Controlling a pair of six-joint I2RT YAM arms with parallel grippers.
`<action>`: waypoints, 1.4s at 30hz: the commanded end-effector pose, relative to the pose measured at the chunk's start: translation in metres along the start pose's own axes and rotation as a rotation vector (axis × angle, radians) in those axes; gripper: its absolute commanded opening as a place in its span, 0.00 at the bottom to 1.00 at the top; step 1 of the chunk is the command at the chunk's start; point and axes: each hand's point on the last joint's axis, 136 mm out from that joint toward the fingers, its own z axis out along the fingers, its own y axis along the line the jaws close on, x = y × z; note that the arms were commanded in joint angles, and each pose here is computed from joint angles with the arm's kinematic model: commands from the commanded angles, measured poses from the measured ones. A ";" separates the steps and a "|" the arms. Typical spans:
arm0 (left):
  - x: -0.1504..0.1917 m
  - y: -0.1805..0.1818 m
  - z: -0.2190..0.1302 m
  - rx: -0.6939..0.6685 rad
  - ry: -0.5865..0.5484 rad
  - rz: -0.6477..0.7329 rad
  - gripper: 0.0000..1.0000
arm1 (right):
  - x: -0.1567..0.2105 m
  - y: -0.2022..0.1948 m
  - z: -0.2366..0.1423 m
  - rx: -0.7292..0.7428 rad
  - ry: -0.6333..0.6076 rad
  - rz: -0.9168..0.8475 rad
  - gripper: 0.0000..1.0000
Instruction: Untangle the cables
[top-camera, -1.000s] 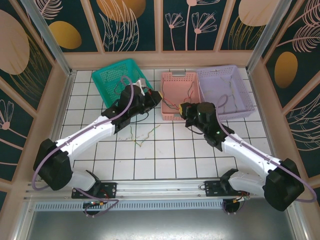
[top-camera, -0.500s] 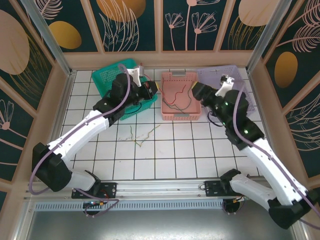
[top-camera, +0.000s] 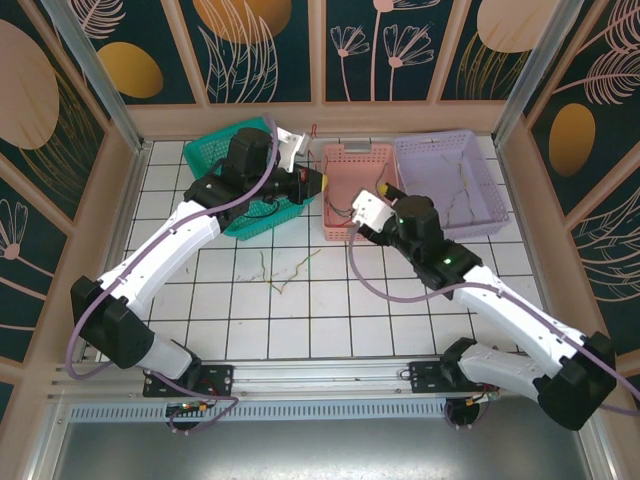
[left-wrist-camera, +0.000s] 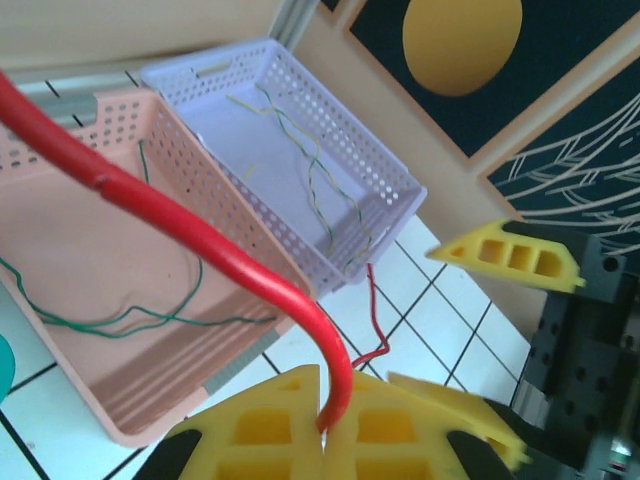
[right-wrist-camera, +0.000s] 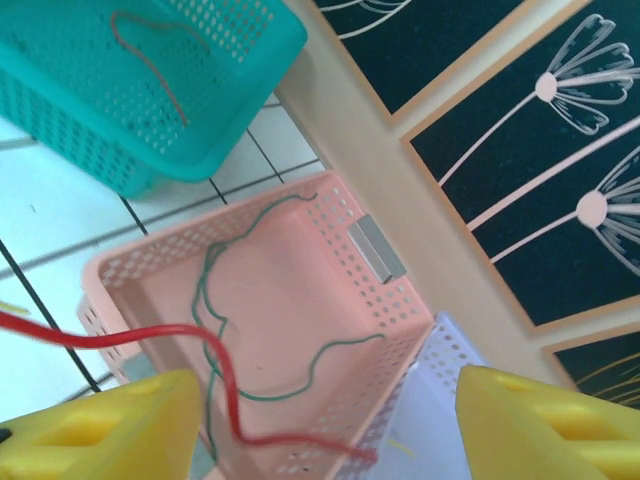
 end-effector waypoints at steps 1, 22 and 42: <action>-0.002 -0.009 -0.004 0.037 0.008 0.041 0.00 | 0.002 -0.002 0.010 0.043 0.017 -0.160 0.68; -0.084 0.041 -0.066 -0.036 -0.444 -0.051 0.00 | -0.058 0.117 -0.052 -0.832 -0.077 0.660 0.00; -0.088 0.061 -0.080 -0.063 -0.498 -0.050 0.00 | -0.082 0.117 -0.056 -1.085 -0.002 1.006 0.23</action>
